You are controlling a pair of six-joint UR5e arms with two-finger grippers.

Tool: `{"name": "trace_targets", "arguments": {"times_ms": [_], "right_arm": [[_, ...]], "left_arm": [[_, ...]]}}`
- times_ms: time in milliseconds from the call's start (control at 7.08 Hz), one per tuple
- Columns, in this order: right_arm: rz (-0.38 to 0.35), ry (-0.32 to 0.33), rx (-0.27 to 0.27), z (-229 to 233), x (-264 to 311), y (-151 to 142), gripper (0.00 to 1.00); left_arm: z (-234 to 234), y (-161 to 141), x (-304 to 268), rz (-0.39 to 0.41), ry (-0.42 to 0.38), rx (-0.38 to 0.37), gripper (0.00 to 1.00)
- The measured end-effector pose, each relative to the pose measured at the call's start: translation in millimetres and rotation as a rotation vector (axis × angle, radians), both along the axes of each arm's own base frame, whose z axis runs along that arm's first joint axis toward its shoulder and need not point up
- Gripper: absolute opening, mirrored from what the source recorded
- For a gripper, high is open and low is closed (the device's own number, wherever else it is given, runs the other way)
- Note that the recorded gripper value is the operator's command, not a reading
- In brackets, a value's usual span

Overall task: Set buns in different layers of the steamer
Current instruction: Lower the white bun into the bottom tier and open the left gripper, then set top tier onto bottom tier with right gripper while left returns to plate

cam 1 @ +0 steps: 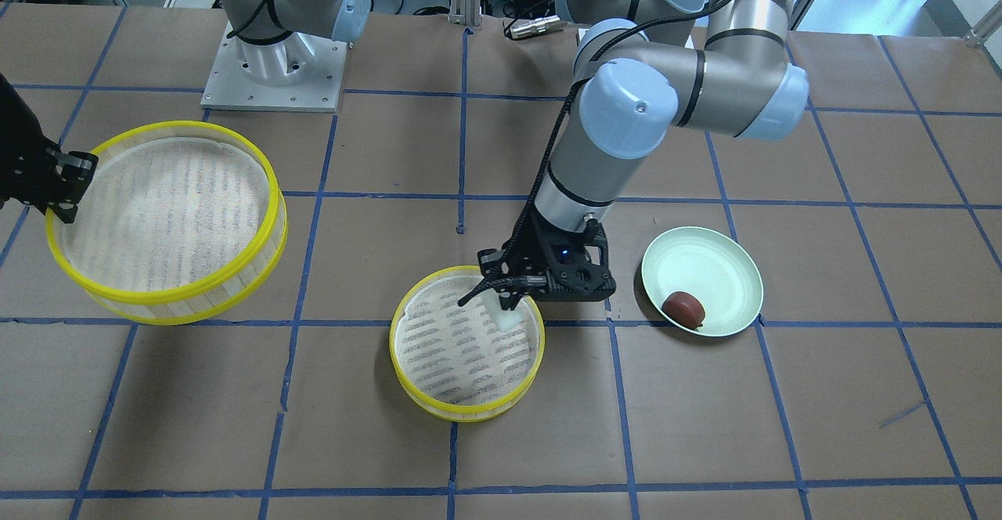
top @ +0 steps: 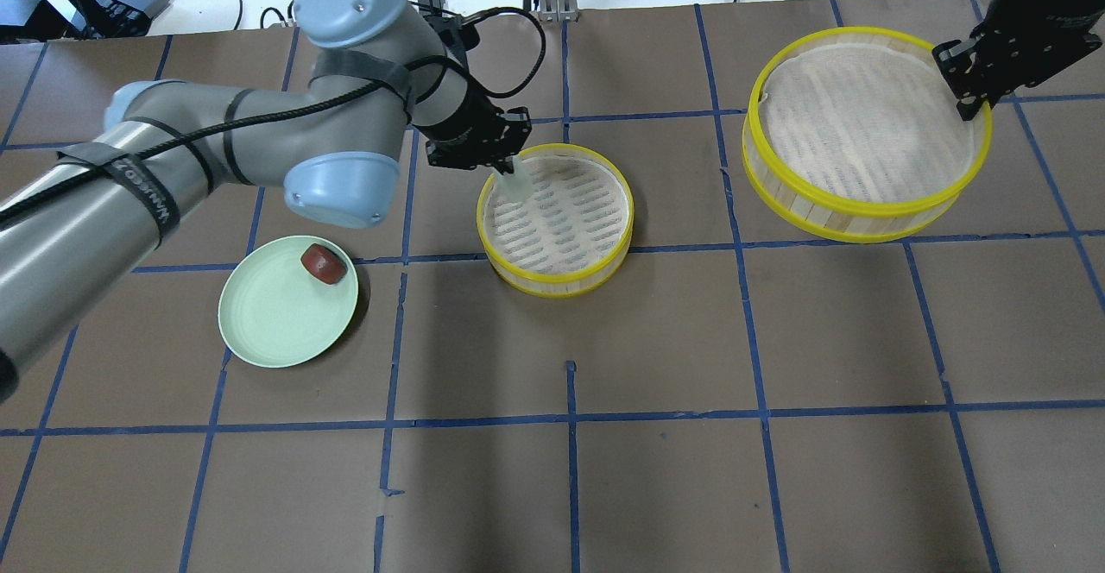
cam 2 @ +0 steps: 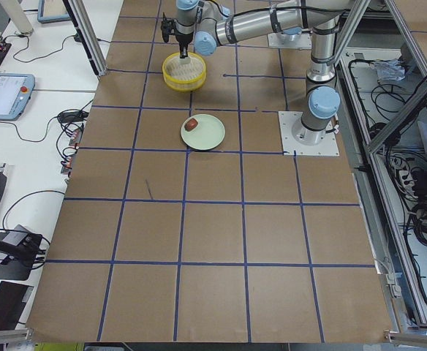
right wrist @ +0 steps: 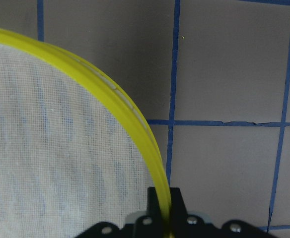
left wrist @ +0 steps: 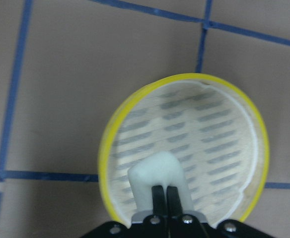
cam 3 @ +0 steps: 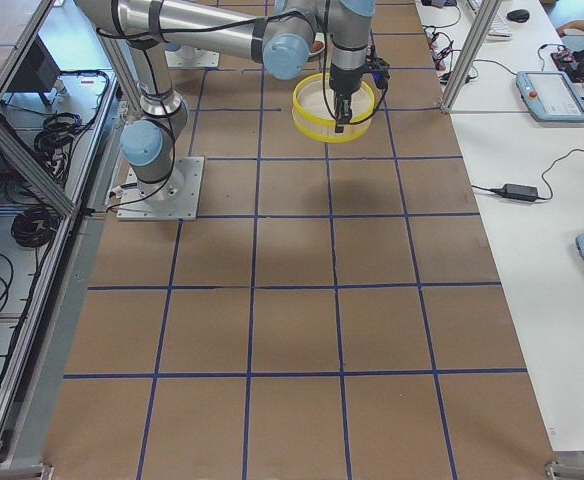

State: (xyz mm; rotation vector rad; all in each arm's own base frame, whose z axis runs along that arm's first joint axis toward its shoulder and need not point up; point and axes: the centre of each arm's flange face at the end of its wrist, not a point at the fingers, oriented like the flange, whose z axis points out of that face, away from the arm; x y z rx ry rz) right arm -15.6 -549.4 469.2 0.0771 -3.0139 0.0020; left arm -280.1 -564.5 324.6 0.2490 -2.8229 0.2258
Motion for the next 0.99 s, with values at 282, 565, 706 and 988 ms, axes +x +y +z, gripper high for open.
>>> {"name": "trace_targets", "arguments": {"times_ms": [282,565,706,988], "right_arm": [[-0.001,-0.004,0.001,-0.6,1.0,0.3,0.06],[-0.003,-0.006,-0.005,1.5,4.1,0.4,0.05],[-0.024,-0.015,-0.012,1.8,11.4,-0.1,0.05],[-0.113,-0.058,-0.025,-9.9,72.3,-7.2,0.05]], "left_arm": [[-23.4,-4.9,-26.9,0.024,0.030,0.000,0.95],[-21.2,-5.1,-25.3,0.018,0.020,-0.016,0.95],[-15.2,-8.2,-7.3,-0.004,-0.023,-0.044,0.97],[2.5,-8.5,82.1,-0.123,-0.181,-0.024,0.97]]}}
